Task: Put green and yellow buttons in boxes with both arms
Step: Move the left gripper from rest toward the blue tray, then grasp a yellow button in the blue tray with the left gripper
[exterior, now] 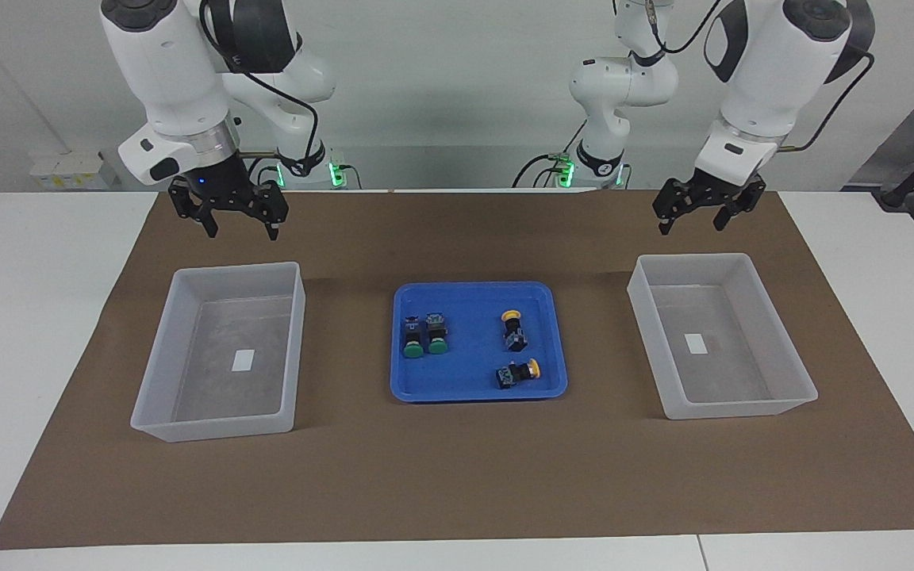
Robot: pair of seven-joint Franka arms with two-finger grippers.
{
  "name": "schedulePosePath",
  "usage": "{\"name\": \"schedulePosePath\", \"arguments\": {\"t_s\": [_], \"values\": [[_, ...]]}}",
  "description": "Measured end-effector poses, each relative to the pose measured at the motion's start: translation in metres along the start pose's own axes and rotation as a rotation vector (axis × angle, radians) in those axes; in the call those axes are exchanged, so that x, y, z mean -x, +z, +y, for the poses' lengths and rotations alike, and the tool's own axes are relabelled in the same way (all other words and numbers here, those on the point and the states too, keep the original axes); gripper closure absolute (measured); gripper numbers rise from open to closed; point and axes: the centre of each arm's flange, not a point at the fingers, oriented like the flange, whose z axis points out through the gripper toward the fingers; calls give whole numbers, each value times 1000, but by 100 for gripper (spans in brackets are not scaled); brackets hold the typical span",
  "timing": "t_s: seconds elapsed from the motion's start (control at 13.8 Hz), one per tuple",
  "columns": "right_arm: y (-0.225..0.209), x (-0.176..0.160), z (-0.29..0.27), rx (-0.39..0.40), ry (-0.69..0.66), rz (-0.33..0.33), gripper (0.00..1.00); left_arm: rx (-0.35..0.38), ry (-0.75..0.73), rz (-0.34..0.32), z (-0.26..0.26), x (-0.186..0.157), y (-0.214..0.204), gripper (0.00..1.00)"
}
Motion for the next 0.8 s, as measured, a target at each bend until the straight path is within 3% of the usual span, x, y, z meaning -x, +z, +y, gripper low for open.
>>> {"name": "schedulePosePath", "arguments": {"t_s": [0.51, 0.8], "values": [[0, 0, 0, 0, -1, 0, 0, 48, -94, 48, 106, 21, 76, 0], [0, 0, 0, -1, -1, 0, 0, 99, -138, 113, 146, 15, 119, 0]]}}
